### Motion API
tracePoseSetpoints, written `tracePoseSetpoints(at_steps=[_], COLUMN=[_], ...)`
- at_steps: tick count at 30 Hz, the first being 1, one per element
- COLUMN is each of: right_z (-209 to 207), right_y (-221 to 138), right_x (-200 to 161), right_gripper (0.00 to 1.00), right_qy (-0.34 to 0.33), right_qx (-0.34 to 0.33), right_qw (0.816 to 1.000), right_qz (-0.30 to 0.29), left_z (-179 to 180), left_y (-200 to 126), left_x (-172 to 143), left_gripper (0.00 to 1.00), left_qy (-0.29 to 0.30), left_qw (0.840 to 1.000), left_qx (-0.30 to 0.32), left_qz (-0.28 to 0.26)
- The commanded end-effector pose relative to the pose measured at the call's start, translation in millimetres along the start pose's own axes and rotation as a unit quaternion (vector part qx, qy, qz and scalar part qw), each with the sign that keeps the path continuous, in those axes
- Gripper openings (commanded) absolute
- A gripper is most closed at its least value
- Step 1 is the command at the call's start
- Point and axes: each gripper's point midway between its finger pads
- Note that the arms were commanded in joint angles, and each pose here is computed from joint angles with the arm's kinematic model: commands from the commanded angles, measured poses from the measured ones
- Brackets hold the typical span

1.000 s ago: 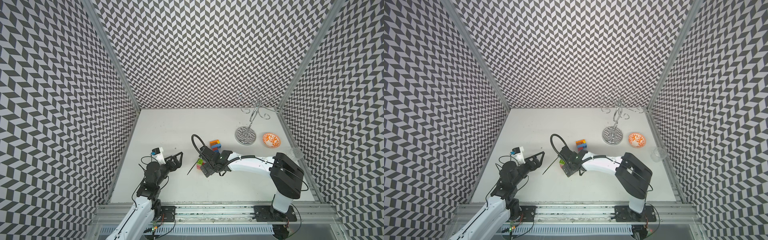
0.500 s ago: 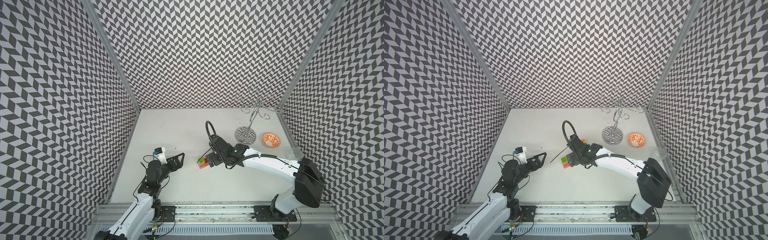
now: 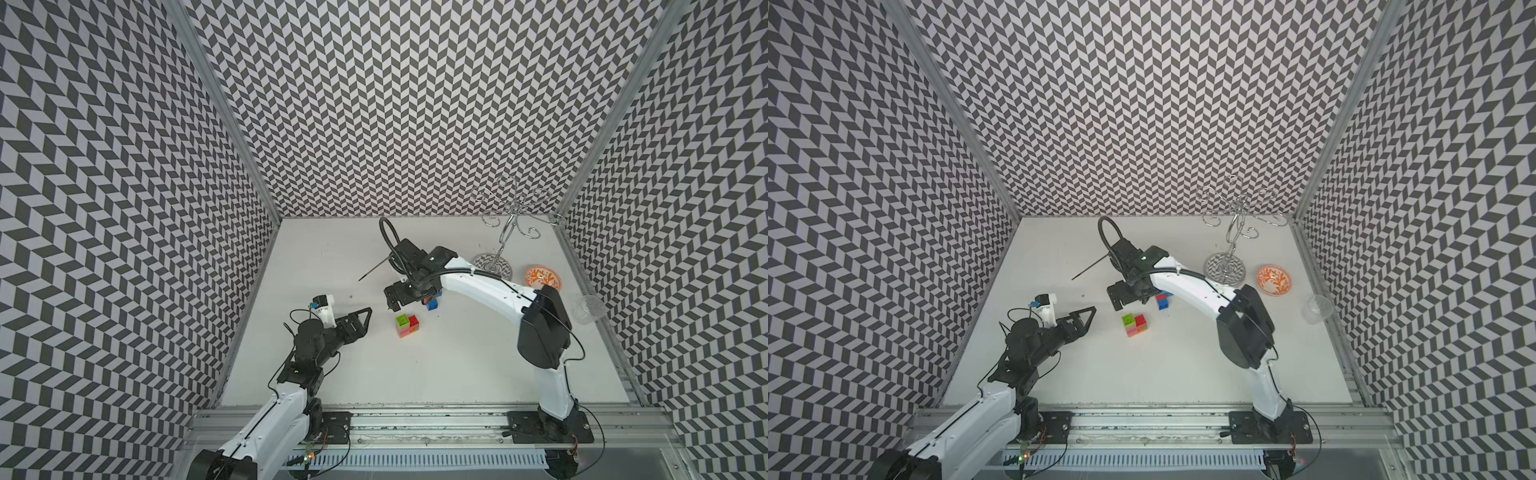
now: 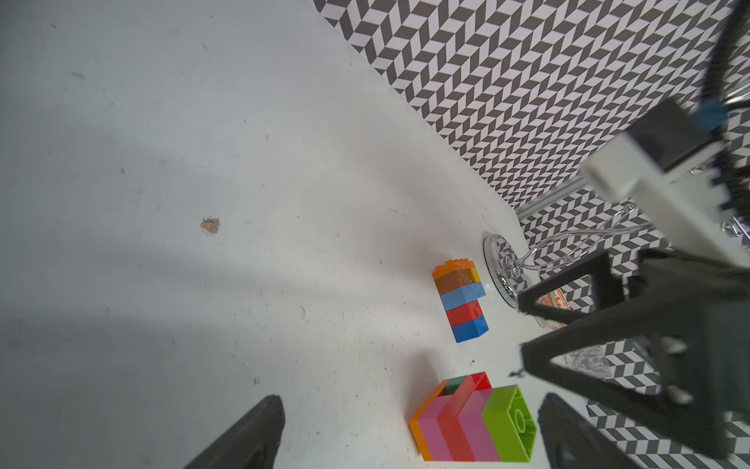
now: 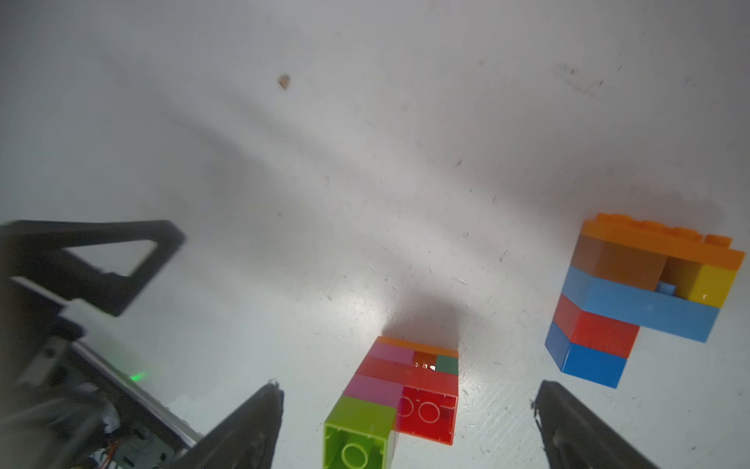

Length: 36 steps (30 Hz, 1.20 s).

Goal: Assemble the letter p with lego
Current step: Pick up the lego brick from the center of the board.

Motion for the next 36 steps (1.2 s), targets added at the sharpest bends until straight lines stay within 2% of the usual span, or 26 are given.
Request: tracePoseSetpoints(at_steps=[1,6,11,14,19,29,33,36], right_z=[-3.7,11.2,-4.6,-11.6,-12.6,-3.2,2.6,0.7], right_y=[5.8,33.8,53.5,55.3,56.3,42.4,44.6,46.7], right_x=[-22.8,-38.5,-52.8,-56.2,-62.2,-40.4,-43.9,-46.6], right_gripper=[0.98,0.98,0.99,0.98,0.91,0.92,0.91,0.85], right_qy=[-0.006,-0.022,-0.022,-0.017,-0.013,0.026,0.038,0.040], right_qx=[-0.029,-0.038,-0.095,-0.113,-0.113,-0.102,-0.085,-0.088], right_qw=[0.997,0.994,0.987,0.985,0.984,0.990,0.990,0.989], right_qz=[0.065,0.104,0.128,0.130,0.135,0.093,0.106,0.114], left_z=[3.3,1.8,1.3,0.9,0.3,0.2,-0.3,-1.8], left_y=[-5.1,-9.8,-12.0,-12.0,-11.8,-11.5,-11.2,-11.2], left_x=[6.4,11.8,14.9,14.9,14.6,13.9,12.8,12.8], left_gripper=[1.00,1.00,1.00,1.00,1.00,1.00,1.00,1.00], left_qy=[0.001,0.004,0.005,0.005,0.004,0.004,0.003,0.003], left_qw=[1.000,0.999,0.999,0.999,0.999,0.999,1.000,1.000], left_qx=[0.012,0.013,0.012,0.011,0.008,0.007,0.005,0.001], left_qz=[-0.017,-0.030,-0.035,-0.034,-0.033,-0.032,-0.030,-0.030])
Point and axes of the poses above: each gripper's point midway between its finger pads, its own y axis out along the fingers, its own z axis along the line the jaws close on, x = y × z, and after that the axes turned 11 degrees about y, right-handed
